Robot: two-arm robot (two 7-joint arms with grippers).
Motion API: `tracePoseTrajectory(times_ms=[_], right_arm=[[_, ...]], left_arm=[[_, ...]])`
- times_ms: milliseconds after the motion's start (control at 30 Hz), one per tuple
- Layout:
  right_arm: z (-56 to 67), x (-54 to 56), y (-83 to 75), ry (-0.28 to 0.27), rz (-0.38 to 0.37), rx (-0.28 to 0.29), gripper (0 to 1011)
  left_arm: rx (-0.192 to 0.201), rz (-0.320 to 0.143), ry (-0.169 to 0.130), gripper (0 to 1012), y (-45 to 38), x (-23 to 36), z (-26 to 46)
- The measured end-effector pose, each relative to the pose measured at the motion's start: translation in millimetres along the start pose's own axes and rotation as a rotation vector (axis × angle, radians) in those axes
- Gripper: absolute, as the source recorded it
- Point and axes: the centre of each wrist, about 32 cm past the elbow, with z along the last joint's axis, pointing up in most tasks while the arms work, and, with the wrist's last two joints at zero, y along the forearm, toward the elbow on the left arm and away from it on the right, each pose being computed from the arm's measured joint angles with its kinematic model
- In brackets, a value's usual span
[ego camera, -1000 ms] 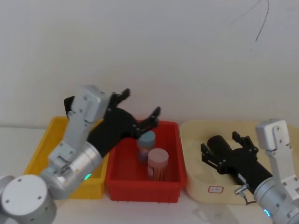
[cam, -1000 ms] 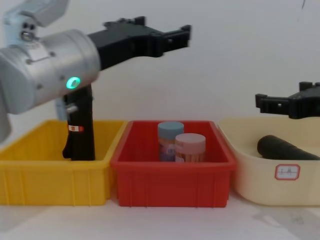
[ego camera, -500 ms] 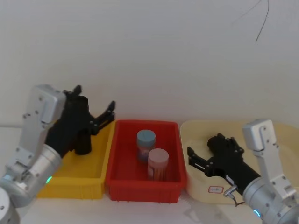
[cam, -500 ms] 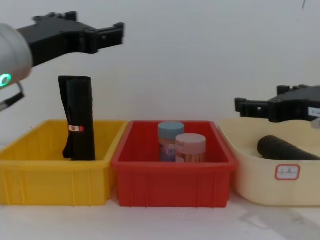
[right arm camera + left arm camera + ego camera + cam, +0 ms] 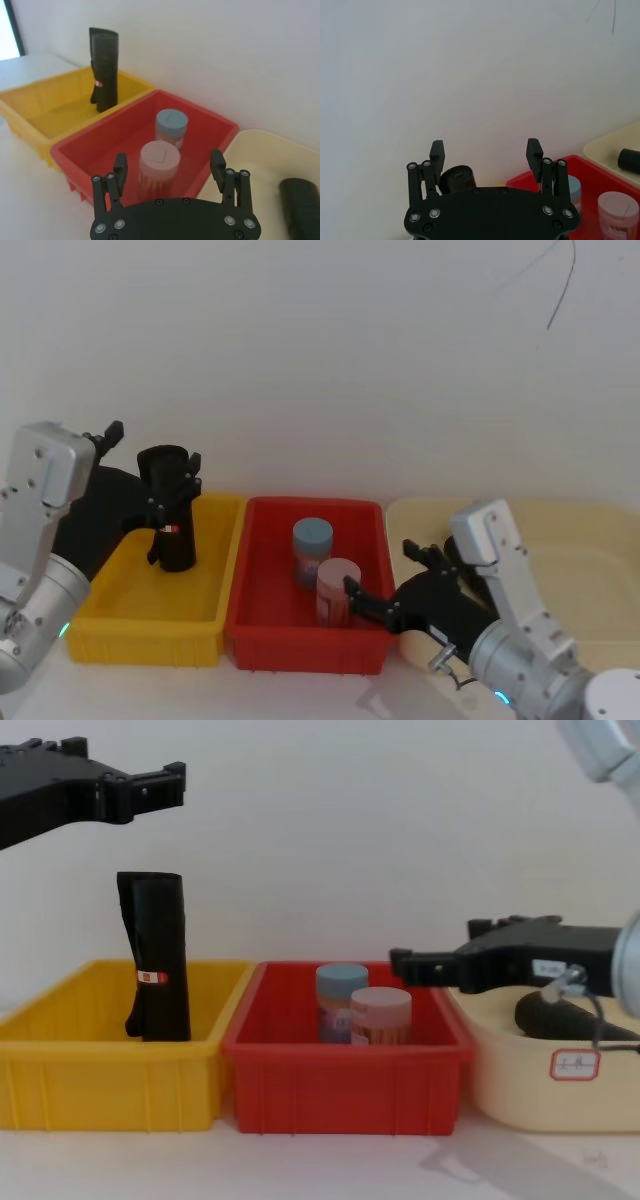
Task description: Pick up the garbage bag with the one hand and transfer it to the other hand.
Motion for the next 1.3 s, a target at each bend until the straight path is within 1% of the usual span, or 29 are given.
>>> tracePoseTrajectory(times_ms=[267, 733, 1300], right_arm=[[1.0, -2.2, 15.3, 0.004, 0.041, -0.03, 1001], [3.3, 1.9, 34.8, 0.015, 0.049, -0.063, 1001], [4.1, 9.5, 56.2, 0.081, 0.072, -0.115, 1002]], left_arm=[[0.005, 0.019, -0.009, 1001, 4.1, 3.3, 0.7], [0.009, 0.032, -0.016, 1001, 6.9, 5.8, 1.3], [0.01, 0.037, -0.019, 1001, 7.8, 6.5, 1.6]])
